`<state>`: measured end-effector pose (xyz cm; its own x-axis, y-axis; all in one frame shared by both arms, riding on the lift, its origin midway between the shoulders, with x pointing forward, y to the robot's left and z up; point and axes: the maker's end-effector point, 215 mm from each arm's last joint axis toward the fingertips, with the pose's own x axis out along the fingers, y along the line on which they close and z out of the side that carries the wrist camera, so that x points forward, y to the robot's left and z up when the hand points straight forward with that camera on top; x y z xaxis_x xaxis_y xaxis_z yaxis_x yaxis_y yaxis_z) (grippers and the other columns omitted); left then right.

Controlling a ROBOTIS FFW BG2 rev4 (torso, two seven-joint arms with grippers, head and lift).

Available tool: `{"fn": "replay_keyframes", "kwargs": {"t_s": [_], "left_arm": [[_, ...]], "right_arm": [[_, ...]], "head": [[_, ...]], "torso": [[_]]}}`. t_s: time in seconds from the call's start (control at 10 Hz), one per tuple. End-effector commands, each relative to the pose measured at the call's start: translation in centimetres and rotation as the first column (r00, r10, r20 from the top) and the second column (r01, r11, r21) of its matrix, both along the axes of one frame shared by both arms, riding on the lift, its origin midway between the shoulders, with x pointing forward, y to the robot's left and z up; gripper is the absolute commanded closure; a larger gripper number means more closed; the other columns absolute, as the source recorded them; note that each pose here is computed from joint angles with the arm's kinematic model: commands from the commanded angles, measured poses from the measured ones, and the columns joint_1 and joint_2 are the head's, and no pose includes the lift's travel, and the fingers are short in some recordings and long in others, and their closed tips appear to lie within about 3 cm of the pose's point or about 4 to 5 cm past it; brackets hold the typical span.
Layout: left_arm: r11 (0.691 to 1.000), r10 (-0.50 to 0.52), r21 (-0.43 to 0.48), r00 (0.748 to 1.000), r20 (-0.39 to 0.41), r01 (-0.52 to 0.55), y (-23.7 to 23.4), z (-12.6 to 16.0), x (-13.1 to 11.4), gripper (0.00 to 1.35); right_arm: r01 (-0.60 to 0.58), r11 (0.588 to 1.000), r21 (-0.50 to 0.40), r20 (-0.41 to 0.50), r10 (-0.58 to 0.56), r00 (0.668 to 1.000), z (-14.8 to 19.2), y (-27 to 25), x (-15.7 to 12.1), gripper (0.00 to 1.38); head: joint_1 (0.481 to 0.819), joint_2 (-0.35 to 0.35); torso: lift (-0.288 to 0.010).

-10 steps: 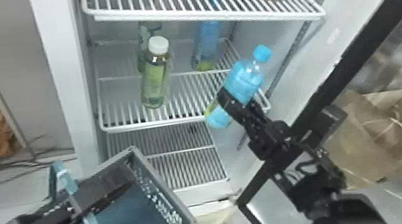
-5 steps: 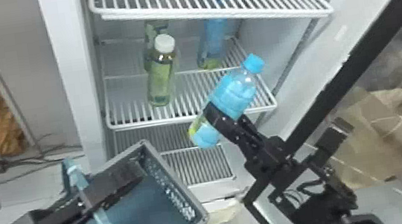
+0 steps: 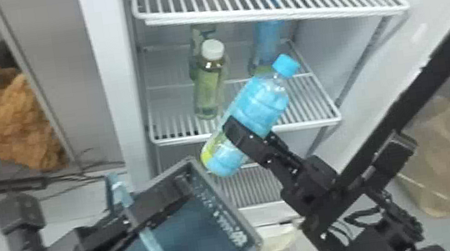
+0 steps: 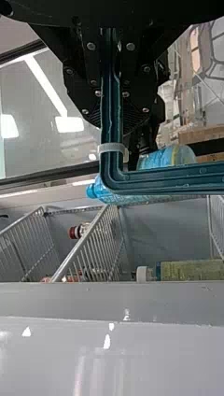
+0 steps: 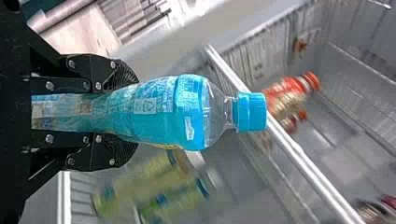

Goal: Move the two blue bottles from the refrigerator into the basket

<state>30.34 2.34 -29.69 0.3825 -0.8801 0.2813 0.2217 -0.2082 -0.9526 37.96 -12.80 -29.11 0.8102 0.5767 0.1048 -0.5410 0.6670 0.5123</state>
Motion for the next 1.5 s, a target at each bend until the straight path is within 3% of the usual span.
{"fn": "replay_keyframes", "kwargs": {"t_s": [0.0,0.3,0.4,0.6,0.7,1.0,1.2,1.4], "left_arm": [[1.0,-0.004,-0.003,1.0,0.004,0.004,-0.2,0.2,0.1,1.19],[1.0,-0.005,-0.009,1.0,0.013,0.005,-0.3,0.5,0.5,1.19],[1.0,-0.005,-0.009,1.0,0.015,0.005,-0.3,0.6,0.5,1.19],[1.0,0.0,-0.008,1.0,0.021,0.001,-0.2,0.7,0.8,1.19],[1.0,0.001,-0.008,1.0,0.021,-0.001,-0.1,0.7,0.8,1.19],[1.0,-0.003,-0.01,1.0,0.02,0.003,-0.2,0.8,0.7,1.19],[1.0,-0.003,-0.009,1.0,0.018,0.004,-0.2,0.7,0.6,1.19],[1.0,-0.004,-0.007,1.0,0.016,0.004,-0.2,0.6,0.6,1.19]], "right_arm": [[-0.084,0.996,0.029,-0.039,0.086,0.996,-0.6,2.8,-1.0,1.26],[-0.184,0.982,0.033,-0.103,0.187,0.977,-2.3,5.1,-2.3,1.26],[-0.233,0.972,0.035,-0.157,0.235,0.959,-3.6,6.1,-3.2,1.11],[-0.287,0.958,-0.004,-0.198,0.28,0.939,-4.8,7.0,-4.0,0.22],[-0.286,0.958,-0.004,-0.195,0.28,0.94,-4.6,7.1,-4.0,0.04],[-0.25,0.968,-0.001,-0.145,0.248,0.958,-3.4,6.0,-3.1,0.17],[-0.137,0.99,-0.019,-0.038,0.136,0.99,-1.1,2.5,-0.9,0.17],[-0.009,0.999,-0.037,0.036,0.01,0.999,0.2,-1.8,0.8,0.17]], "head": [[0.695,-0.19],[0.695,-0.114],[0.695,-0.108],[0.695,-0.083],[0.695,-0.071],[0.695,-0.064],[0.695,-0.09],[0.695,-0.136]], "torso": [[-0.216],[-0.216],[-0.216],[-0.216],[-0.216],[-0.216],[-0.216],[-0.216]]}}
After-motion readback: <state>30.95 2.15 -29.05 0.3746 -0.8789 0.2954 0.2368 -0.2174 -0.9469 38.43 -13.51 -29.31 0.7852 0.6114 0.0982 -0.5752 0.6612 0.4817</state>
